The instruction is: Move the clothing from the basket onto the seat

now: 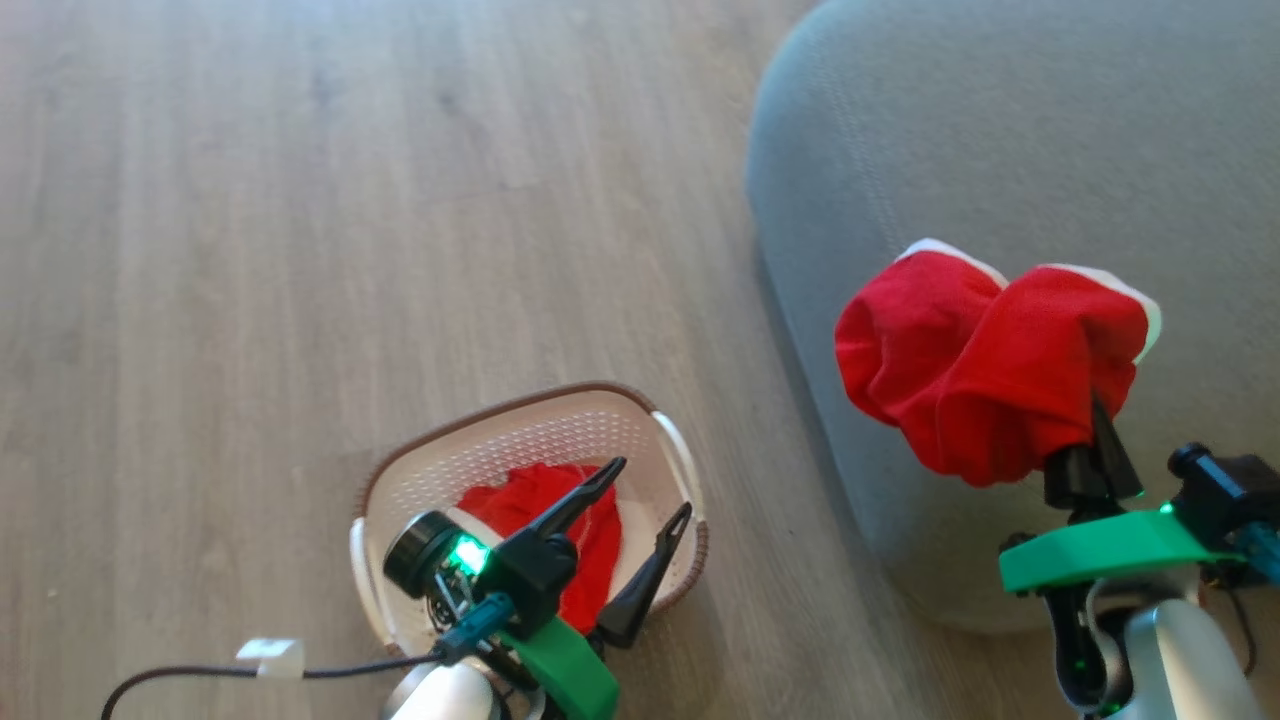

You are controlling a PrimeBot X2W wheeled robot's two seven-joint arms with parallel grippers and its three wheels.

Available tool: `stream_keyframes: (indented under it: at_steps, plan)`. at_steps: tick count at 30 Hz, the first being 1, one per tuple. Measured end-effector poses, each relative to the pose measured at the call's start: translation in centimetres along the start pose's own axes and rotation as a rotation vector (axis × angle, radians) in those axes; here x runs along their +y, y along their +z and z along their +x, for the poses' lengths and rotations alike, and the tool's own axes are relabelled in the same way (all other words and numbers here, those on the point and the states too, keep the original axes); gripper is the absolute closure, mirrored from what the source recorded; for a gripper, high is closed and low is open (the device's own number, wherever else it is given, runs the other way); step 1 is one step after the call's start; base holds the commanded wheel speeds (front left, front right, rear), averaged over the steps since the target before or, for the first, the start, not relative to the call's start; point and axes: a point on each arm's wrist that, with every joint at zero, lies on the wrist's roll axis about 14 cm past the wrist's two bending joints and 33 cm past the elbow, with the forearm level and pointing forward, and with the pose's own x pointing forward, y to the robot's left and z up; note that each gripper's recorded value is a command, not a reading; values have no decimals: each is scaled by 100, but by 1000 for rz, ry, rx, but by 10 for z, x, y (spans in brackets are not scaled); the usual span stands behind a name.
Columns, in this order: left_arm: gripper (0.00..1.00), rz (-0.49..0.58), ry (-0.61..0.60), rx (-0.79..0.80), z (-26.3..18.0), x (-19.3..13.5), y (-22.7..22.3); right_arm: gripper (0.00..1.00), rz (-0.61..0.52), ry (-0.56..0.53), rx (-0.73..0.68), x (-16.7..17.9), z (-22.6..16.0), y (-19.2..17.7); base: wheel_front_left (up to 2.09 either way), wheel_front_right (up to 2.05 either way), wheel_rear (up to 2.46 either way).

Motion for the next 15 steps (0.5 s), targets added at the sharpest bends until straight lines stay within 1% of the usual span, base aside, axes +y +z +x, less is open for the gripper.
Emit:
stream_keyframes:
  at_steps: [4,9,15]
  plan:
    - [0,37,-97,2,15,-16,-2,100,-14,-59,-21,-19,-5,9,0,0,0]
    - [0,-4,-185,-1,29,-39,-6,100,-23,-142,-30,-45,-19,15,0,0,0]
    - [0,-12,-290,-3,43,-60,-10,100,-38,-237,-45,-73,-39,25,0,0,0]
